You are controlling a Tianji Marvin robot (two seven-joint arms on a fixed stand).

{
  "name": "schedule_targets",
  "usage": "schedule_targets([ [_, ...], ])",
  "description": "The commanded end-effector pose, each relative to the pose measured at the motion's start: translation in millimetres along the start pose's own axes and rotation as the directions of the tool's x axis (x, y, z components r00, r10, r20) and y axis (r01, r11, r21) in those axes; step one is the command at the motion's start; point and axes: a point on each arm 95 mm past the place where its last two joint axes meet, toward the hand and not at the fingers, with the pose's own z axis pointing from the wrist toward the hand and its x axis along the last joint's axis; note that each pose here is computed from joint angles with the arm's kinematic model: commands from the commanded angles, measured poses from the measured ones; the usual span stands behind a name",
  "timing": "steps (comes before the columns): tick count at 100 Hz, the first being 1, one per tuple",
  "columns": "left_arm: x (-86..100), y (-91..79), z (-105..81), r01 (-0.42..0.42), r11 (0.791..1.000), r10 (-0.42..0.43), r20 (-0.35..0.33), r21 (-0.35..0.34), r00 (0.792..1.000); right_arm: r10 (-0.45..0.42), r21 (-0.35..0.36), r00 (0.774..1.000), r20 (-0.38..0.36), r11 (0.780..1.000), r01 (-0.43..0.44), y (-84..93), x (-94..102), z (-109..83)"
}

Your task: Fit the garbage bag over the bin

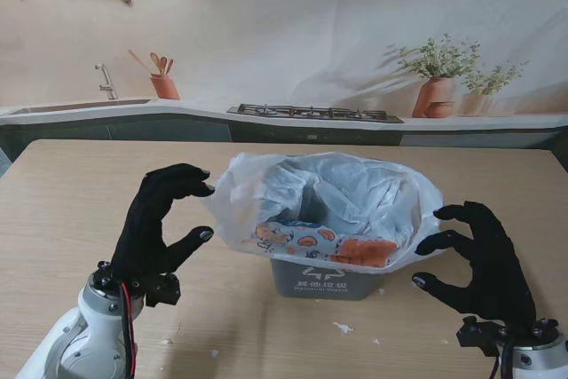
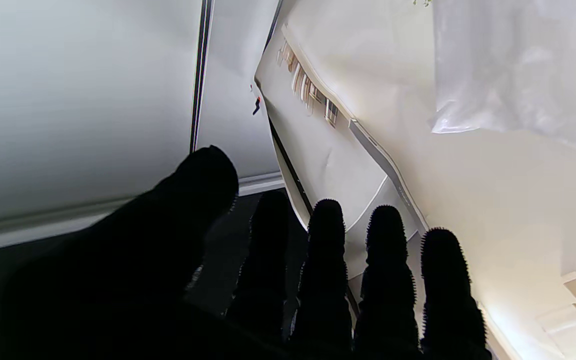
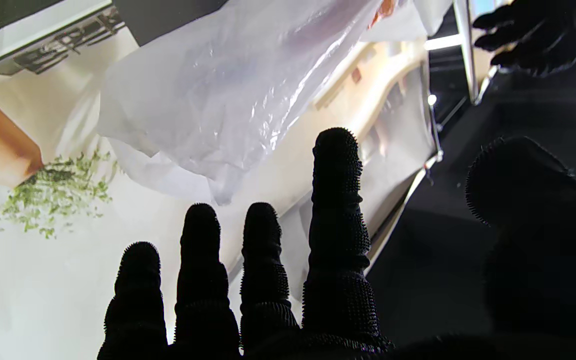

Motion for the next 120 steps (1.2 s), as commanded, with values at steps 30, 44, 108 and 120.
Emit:
schedule_targets([
  [30, -14.7, 12.3, 12.9, -0.16, 0.94, 0.151, -0.051, -0.301, 0.987, -0.026, -0.001, 0.999, -0.035, 1.0, 0.026, -0.9, 5.3, 1.0],
  [44, -25.3, 26.9, 11.3, -0.192, 0.893, 0.176, -0.076, -0.407, 0.981, -0.012, -0.015, 0.999, -0.045, 1.0, 0.012, 1.9, 7.3, 3.3],
  [108, -32.9, 60.3, 6.4, -0.296, 0.799, 0.262, -0.14, -0.523, 0.955, 0.042, 0.045, 0.999, 0.009, 0.998, -0.042, -3.0, -1.7, 4.7],
  [120, -33.0, 67.6, 6.3, -0.294, 0.789, 0.267, -0.13, -0.539, 0.955, 0.091, 0.043, 0.995, 0.027, 0.995, -0.093, 0.0, -2.8, 1.7],
])
